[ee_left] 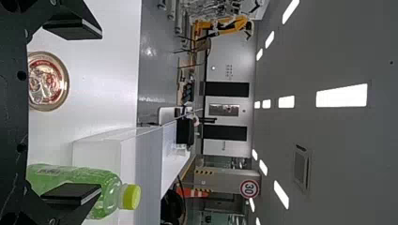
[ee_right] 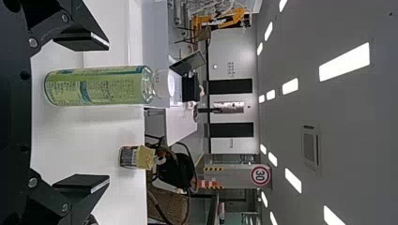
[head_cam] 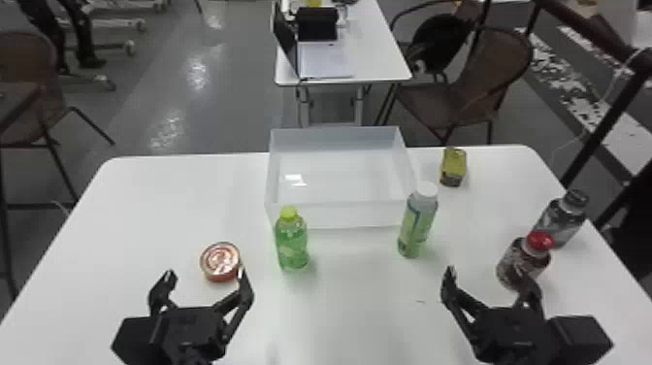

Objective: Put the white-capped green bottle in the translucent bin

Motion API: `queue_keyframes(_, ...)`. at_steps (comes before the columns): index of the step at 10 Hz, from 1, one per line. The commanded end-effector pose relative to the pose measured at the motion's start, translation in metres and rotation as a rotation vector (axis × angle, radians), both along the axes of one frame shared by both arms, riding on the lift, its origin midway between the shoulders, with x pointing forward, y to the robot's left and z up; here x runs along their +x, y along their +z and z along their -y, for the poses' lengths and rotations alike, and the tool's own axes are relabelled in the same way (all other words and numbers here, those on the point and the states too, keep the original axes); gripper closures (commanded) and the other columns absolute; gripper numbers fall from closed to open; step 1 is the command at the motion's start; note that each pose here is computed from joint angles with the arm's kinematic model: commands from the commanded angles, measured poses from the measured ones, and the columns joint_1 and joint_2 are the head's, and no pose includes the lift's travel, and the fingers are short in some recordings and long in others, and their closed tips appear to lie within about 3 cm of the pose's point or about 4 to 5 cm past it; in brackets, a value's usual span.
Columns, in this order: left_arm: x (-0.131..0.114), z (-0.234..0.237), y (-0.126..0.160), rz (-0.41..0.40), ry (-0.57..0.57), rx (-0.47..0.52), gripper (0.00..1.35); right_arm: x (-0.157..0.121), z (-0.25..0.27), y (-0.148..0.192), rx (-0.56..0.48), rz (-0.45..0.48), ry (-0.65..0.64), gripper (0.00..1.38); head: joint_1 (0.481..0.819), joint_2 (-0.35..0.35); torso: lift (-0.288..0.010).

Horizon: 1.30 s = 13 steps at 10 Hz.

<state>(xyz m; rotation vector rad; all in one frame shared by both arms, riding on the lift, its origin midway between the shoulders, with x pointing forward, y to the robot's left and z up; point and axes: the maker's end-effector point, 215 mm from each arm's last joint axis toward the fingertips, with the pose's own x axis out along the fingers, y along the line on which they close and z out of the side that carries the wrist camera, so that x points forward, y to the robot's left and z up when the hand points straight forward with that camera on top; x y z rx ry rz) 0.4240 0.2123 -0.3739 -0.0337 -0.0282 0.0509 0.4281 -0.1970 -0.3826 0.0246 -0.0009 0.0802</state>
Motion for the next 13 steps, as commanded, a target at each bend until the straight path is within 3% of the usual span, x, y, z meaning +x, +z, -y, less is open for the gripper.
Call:
queue_keyframes(1, 0.0, 0.0, 0.0, 0.0, 0.0, 0.0, 0.15, 0.0, 0.0, 0.0, -0.001, -0.001, 0.0, 0.28, 0.695, 0.02, -0.08)
queue_keyframes(7, -0.001, 0.0, 0.0, 0.001, 0.001, -0.002, 0.15, 0.004, 0.0, -0.013, 0.044, -0.026, 0.0, 0.28, 0.695, 0.022, -0.08)
queue_keyframes(11, -0.001, 0.0, 0.003, 0.017, -0.001, -0.01, 0.15, 0.058, -0.017, -0.034, 0.005, -0.033, 0.062, 0.27, 0.695, 0.032, -0.08)
queue_keyframes(13, 0.0, 0.003, 0.003, 0.019, -0.002, -0.018, 0.15, 0.064, -0.021, -0.049, 0.03, -0.06, 0.085, 0.27, 0.695, 0.041, -0.08)
